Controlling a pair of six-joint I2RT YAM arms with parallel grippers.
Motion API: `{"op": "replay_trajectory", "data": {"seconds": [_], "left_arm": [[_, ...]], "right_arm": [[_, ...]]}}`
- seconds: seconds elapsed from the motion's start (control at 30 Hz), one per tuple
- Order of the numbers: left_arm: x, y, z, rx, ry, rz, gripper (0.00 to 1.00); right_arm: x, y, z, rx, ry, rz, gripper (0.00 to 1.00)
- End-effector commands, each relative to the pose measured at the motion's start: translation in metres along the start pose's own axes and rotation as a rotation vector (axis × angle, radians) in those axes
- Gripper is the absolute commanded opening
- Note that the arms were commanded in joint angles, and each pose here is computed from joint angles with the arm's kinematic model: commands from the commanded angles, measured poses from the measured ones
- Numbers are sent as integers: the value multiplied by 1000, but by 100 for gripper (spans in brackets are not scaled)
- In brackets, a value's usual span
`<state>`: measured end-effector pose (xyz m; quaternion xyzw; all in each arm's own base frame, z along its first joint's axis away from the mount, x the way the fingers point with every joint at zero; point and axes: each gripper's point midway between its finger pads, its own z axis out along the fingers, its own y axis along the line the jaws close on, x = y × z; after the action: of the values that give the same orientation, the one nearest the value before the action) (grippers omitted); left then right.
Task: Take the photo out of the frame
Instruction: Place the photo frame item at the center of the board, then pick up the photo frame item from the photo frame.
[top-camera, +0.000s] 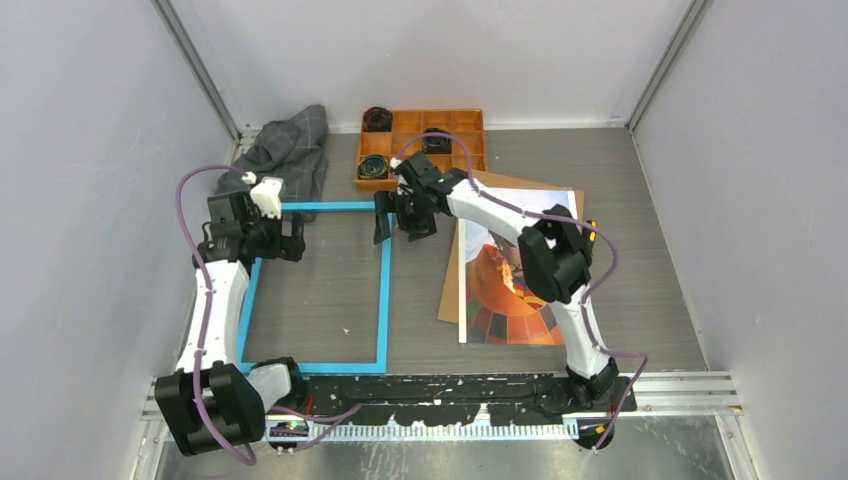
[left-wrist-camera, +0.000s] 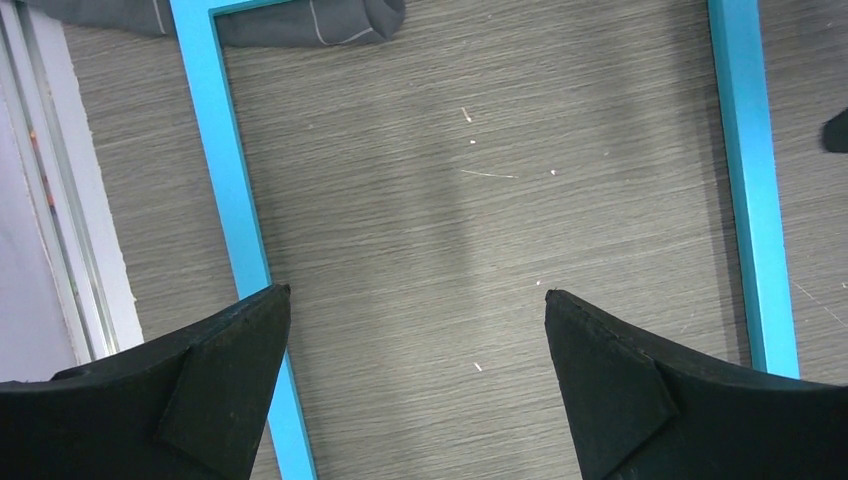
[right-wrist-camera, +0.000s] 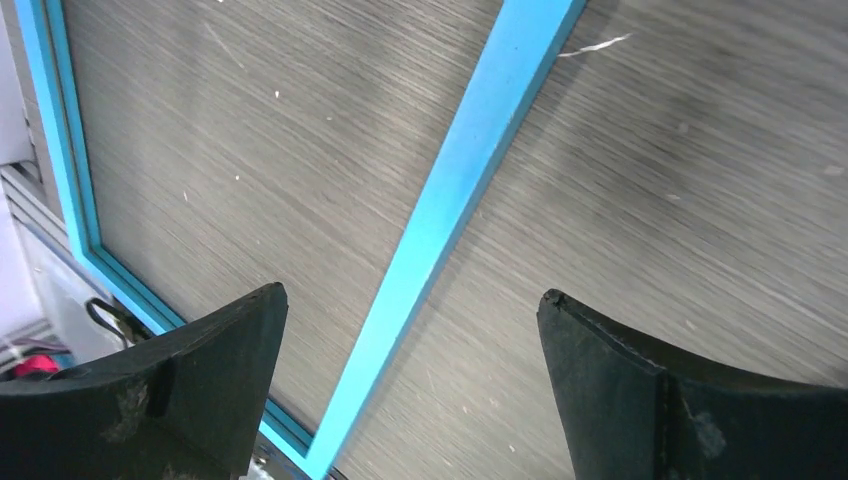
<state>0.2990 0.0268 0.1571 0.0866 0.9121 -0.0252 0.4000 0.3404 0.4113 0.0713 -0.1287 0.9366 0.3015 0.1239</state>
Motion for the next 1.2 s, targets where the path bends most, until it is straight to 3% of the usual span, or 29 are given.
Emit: {"op": "replay_trajectory", "data": {"seconds": [0.0, 0.27, 0.37, 0.63, 0.87, 1.17], "left_arm": [[-23, -12, -16, 61, -89, 9, 100], [-71, -65, -35, 297, -195, 90, 100], [-90, -90, -26, 354, -185, 137, 100], [-128, -195, 25, 575, -96, 201, 100], [-155, -274, 78, 742, 9, 93, 100], [-157, -321, 143, 718, 80, -3, 100]], "right_arm": [[-21, 8, -73, 81, -155, -268, 100], [-16, -22, -163, 281, -283, -612, 100], [-18, -45, -199, 353, -361, -643, 100], [-10, -98, -288, 88, -418, -391, 100], [-8, -164, -331, 84, -514, -203, 100], [-3, -231, -349, 86, -568, 34, 100]]}}
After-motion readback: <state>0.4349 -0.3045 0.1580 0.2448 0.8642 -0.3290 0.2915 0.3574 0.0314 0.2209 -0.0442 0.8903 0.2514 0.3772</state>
